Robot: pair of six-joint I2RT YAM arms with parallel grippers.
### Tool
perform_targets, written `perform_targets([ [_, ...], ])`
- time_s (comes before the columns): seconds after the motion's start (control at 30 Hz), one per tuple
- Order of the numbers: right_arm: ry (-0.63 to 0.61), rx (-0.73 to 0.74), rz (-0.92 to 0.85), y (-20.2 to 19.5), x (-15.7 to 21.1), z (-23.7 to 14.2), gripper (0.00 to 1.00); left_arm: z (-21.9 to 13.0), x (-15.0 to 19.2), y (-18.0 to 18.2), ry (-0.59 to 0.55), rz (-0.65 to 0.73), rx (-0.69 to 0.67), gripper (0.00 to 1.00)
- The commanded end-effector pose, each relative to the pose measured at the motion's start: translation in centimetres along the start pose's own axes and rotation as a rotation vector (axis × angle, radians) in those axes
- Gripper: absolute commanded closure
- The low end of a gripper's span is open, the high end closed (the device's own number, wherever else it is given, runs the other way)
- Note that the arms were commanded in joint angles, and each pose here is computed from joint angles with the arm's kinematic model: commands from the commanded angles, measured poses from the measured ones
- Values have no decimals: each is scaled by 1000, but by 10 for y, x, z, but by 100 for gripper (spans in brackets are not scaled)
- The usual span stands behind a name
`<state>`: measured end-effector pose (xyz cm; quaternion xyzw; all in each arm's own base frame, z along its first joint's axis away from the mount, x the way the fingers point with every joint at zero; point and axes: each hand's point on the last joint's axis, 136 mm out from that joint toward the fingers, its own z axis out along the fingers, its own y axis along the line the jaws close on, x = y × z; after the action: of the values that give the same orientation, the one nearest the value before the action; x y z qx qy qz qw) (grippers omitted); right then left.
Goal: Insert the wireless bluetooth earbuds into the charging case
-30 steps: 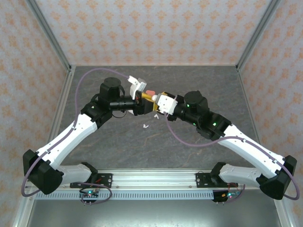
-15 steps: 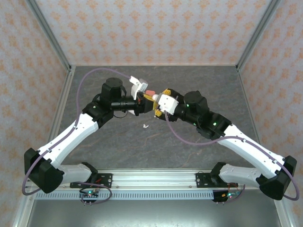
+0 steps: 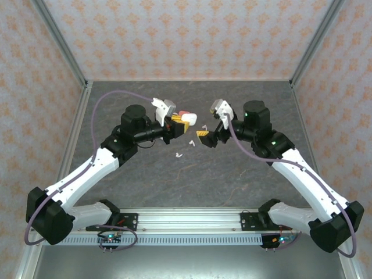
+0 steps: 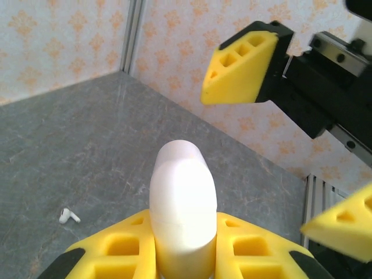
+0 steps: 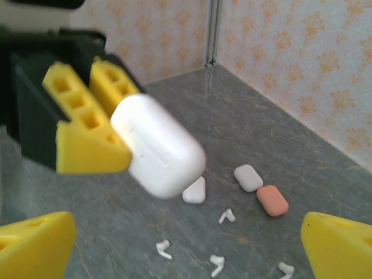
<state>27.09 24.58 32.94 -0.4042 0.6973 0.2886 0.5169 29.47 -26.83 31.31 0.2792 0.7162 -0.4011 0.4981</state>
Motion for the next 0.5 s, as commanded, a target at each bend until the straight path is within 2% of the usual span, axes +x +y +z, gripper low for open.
perform_targets([
  [0.0,-99,-68,103,4,-35,2,1,-7,-31,-18,-119,115,57,94],
  [0.47,-70,24,193,-26,-33,18,13,-11,-20,-29,-71,166,105,97],
])
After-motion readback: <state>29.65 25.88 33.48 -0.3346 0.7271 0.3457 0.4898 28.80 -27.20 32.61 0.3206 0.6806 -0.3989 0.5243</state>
